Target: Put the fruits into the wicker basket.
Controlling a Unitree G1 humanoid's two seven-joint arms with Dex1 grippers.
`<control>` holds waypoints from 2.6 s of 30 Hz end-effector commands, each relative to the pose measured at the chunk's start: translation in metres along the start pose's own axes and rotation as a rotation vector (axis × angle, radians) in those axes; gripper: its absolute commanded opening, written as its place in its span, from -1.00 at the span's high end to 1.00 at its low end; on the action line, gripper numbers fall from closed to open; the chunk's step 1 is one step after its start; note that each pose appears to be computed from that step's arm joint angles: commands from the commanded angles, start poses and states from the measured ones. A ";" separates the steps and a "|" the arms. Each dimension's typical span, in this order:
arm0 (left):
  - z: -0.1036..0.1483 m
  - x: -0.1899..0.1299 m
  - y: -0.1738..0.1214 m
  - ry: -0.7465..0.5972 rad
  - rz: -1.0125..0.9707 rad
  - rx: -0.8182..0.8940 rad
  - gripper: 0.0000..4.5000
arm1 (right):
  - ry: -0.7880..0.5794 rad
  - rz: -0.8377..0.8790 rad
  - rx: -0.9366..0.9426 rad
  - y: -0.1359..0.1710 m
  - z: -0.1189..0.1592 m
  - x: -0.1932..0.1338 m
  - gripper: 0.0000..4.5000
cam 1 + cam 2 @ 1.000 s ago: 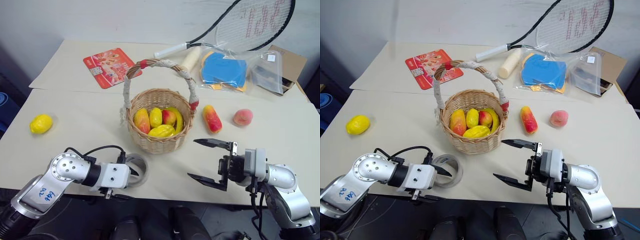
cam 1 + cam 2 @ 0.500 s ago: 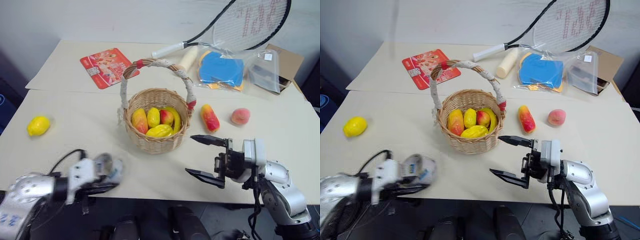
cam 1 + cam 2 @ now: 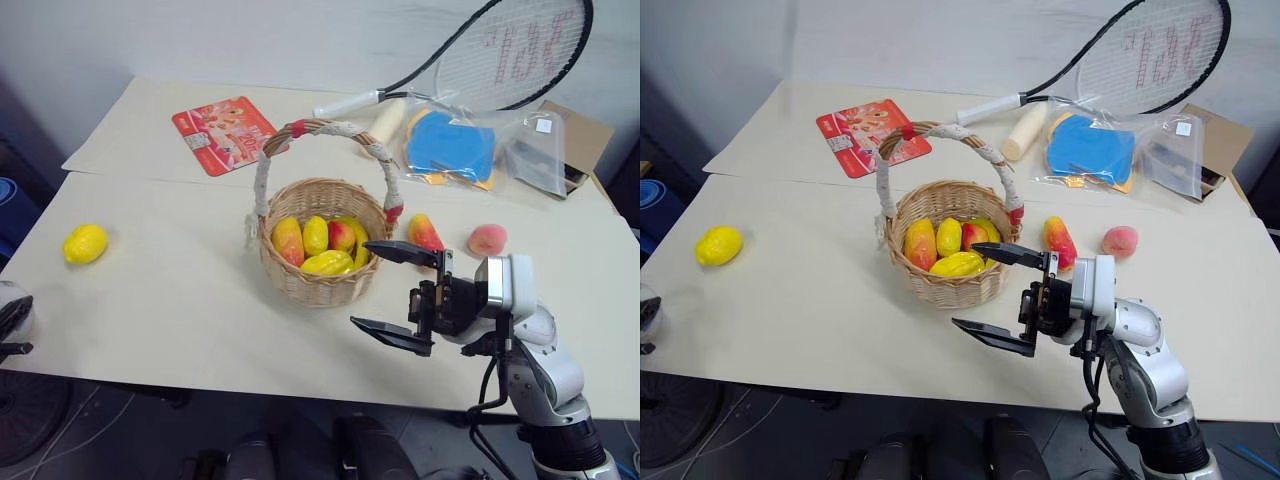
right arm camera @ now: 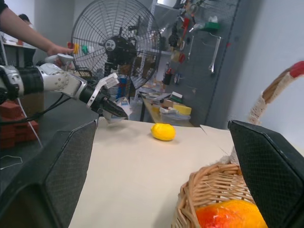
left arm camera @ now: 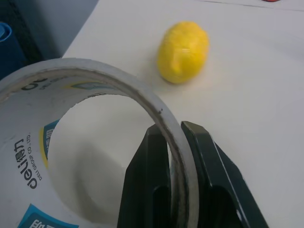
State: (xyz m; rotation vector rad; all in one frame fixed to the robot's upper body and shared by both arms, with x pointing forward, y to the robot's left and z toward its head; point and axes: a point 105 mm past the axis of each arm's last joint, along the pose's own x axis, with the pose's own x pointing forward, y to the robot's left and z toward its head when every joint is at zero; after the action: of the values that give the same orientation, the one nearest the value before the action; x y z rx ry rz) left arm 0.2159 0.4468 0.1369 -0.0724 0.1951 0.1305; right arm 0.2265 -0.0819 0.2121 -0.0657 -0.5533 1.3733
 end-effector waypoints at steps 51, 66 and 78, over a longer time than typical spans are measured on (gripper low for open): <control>0.055 0.116 -0.060 0.083 -0.303 0.320 -0.09 | 0.058 -0.255 -0.076 -0.020 0.017 -0.017 -1.00; 0.095 0.005 -0.339 -0.199 -1.472 0.564 -0.09 | 0.251 -0.455 -0.104 -0.023 -0.002 -0.076 -1.00; 0.082 0.035 -0.404 -0.228 -1.316 0.569 -0.51 | 0.285 -0.579 -0.126 -0.015 -0.003 -0.096 -1.00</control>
State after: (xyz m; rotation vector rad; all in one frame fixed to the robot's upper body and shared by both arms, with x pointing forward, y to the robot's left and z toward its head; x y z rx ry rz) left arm 0.3238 0.0627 0.2245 0.3574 -0.0240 -1.2114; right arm 0.2366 -0.1707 0.1696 -0.1506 -0.3199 0.7789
